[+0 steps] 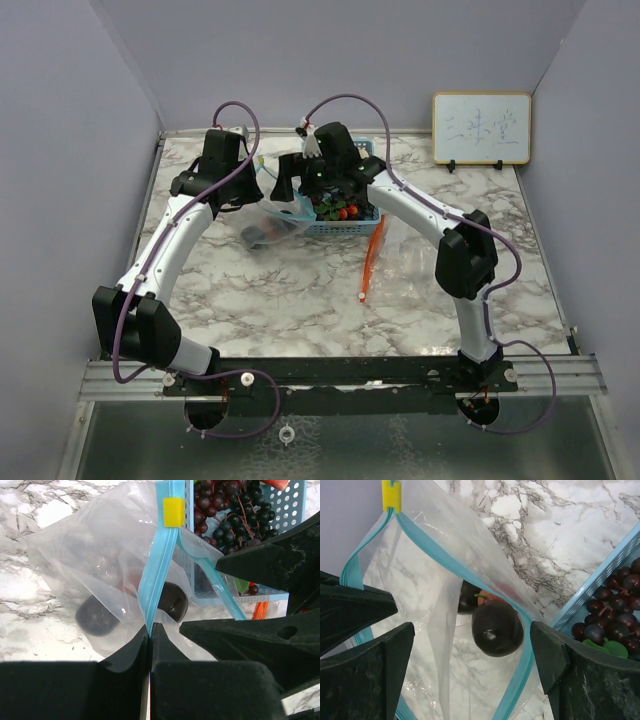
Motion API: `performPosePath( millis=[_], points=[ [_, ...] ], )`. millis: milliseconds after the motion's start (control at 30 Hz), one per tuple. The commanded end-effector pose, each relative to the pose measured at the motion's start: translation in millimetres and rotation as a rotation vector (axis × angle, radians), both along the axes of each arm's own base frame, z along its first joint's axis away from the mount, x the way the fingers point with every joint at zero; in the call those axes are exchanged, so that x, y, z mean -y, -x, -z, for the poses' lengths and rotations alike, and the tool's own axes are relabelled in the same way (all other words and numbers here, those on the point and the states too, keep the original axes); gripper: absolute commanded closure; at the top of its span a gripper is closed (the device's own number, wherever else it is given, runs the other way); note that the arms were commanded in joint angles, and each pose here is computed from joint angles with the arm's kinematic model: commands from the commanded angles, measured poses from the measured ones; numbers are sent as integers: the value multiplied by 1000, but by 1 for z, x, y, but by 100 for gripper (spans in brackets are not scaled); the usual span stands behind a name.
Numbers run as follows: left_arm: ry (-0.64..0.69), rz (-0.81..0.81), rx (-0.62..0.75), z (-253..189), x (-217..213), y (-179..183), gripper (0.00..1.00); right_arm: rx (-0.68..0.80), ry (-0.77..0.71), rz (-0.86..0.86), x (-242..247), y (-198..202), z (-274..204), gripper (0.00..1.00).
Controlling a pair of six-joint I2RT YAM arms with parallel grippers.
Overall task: Place the food in the zip-top bag and seal the zipper
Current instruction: Place the fake vegetable in the zipper food storage bag, then pick up the fake fruit from the bin.
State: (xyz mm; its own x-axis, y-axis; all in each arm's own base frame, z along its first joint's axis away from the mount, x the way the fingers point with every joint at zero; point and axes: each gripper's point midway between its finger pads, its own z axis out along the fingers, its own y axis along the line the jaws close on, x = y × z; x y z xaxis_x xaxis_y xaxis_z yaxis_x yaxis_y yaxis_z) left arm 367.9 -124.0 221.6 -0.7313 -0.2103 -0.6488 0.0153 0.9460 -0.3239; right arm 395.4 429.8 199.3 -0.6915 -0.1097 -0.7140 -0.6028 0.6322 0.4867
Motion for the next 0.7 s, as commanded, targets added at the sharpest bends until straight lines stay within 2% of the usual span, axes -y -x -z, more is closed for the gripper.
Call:
performPosePath(
  millis=[0, 100, 300, 467, 667],
  points=[
    [39, 21, 32, -11, 8, -2, 100, 29, -2, -35, -4, 8, -11, 0],
    [38, 19, 32, -11, 7, -2, 100, 82, 28, 58, 13, -2, -26, 0],
    [17, 9, 27, -8, 2, 2, 100, 132, 172, 338, 82, -30, -26, 1],
    [24, 14, 23, -6, 4, 1, 100, 48, 277, 430, 118, -37, 8, 1],
    [20, 16, 23, -6, 4, 1, 100, -75, 499, 450, 142, -31, 72, 1]
  ],
)
